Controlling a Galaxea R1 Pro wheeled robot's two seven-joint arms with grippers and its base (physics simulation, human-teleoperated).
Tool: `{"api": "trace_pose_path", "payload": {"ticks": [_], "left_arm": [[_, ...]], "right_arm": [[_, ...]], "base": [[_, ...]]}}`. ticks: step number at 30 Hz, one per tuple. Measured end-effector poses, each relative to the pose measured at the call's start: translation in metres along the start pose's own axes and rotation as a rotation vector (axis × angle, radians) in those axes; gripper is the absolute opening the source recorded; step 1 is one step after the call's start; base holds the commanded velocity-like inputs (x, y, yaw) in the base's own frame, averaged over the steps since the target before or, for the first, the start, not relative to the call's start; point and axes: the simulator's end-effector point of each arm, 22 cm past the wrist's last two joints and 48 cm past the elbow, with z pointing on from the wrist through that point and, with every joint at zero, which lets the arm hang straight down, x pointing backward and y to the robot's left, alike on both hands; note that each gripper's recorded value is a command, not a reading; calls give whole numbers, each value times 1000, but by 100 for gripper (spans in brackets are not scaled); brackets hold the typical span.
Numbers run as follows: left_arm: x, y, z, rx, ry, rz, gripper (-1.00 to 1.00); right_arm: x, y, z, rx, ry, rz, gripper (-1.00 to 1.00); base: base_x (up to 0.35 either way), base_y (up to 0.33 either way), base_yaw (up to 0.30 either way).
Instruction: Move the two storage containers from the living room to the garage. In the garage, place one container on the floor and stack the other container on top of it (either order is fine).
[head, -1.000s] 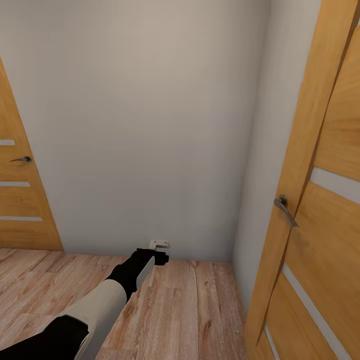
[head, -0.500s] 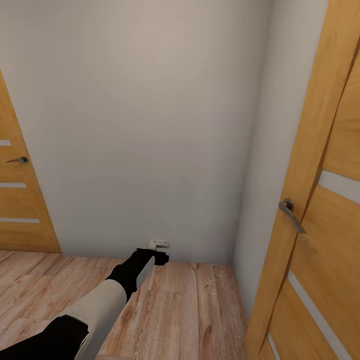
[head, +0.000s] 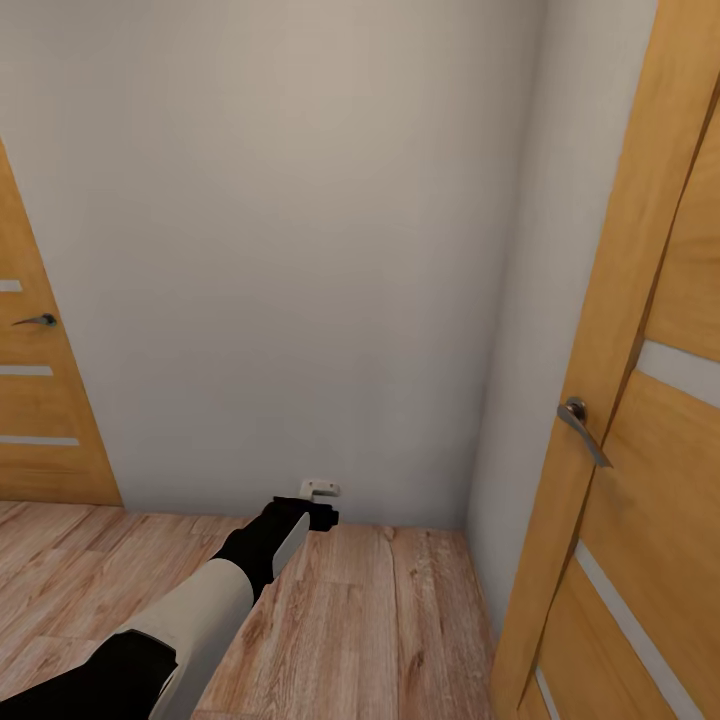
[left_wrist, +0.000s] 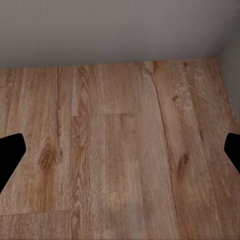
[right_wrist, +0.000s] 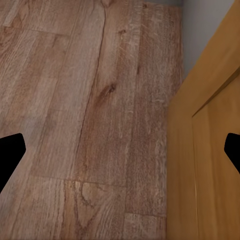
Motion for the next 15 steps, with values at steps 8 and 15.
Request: {"api": "trace_pose_path", "payload": {"ticks": [8,15], "left_arm": [[0,0,0,1,-1,1,100],[0,0,0,1,-1,0,100]], "right_arm": [[0,0,0,0,0,0,100],[0,0,0,0,0,0,100]], "base": [[0,0,0],[0,0,0]]}}
